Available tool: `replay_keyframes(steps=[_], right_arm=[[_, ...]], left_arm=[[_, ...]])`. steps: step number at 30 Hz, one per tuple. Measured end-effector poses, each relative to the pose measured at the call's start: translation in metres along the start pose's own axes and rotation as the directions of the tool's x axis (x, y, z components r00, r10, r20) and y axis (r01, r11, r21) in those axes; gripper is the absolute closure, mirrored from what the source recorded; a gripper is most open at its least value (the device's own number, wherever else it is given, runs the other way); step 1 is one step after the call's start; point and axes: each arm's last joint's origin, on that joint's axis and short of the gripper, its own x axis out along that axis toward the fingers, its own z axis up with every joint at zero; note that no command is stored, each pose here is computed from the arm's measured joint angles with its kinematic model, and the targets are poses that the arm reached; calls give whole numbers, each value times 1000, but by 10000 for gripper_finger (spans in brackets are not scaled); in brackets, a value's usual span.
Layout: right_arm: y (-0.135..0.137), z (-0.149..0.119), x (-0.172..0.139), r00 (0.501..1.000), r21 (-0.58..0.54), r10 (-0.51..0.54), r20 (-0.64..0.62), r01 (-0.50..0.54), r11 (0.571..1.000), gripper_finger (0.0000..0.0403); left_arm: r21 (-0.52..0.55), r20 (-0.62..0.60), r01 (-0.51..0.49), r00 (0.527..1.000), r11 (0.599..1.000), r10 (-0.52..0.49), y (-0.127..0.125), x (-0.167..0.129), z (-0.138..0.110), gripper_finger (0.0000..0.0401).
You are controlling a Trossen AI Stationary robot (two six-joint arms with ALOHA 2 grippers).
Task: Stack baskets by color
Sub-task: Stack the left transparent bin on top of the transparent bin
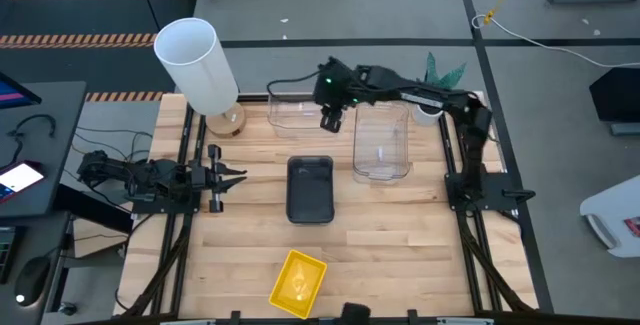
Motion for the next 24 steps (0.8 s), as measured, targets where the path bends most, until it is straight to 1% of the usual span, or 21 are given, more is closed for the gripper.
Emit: replay_keyframes(steps=[3,6,9,12,14,15,16,17,19,20,21,24], right_arm=[[-9,9,12,998,-32,-8,-61,6,999,235],[-20,17,18,997,-44,-17,-81,13,999,235],[-34,18,25,994,-75,-27,-108,19,997,235],[-44,12,36,988,-175,-32,-150,5,985,235],[-50,5,38,981,-279,-29,-194,-27,960,235],[-51,3,39,978,-349,-27,-208,-48,936,235],[-51,1,40,975,-424,-23,-223,-75,902,235],[-51,-2,41,968,-508,-17,-252,-117,853,235],[-52,-7,44,954,-652,-24,-299,-186,735,235],[-52,-8,45,950,-699,-31,-310,-206,685,235],[-52,-10,45,944,-728,-34,-330,-231,646,235],[-51,-12,46,938,-786,-50,-343,-258,561,235]], left_arm=[[0,0,0,1000,1000,0,0,0,0,348],[0,0,0,1000,1000,0,0,0,0,344],[0,0,0,1000,1000,0,0,0,0,342],[0,0,0,1000,1000,0,0,0,0,344],[0,0,0,1000,1000,0,0,0,0,347],[0,0,0,1000,1000,0,0,0,0,349],[0,0,0,1000,1000,0,0,0,0,350],[0,0,0,1000,1000,0,0,0,0,350],[0,0,0,1000,1000,0,0,0,0,349],[0,0,0,1000,1000,0,0,0,0,348],[0,0,-1,1000,1000,1,0,0,0,346],[0,0,0,1000,1000,0,0,0,0,342]])
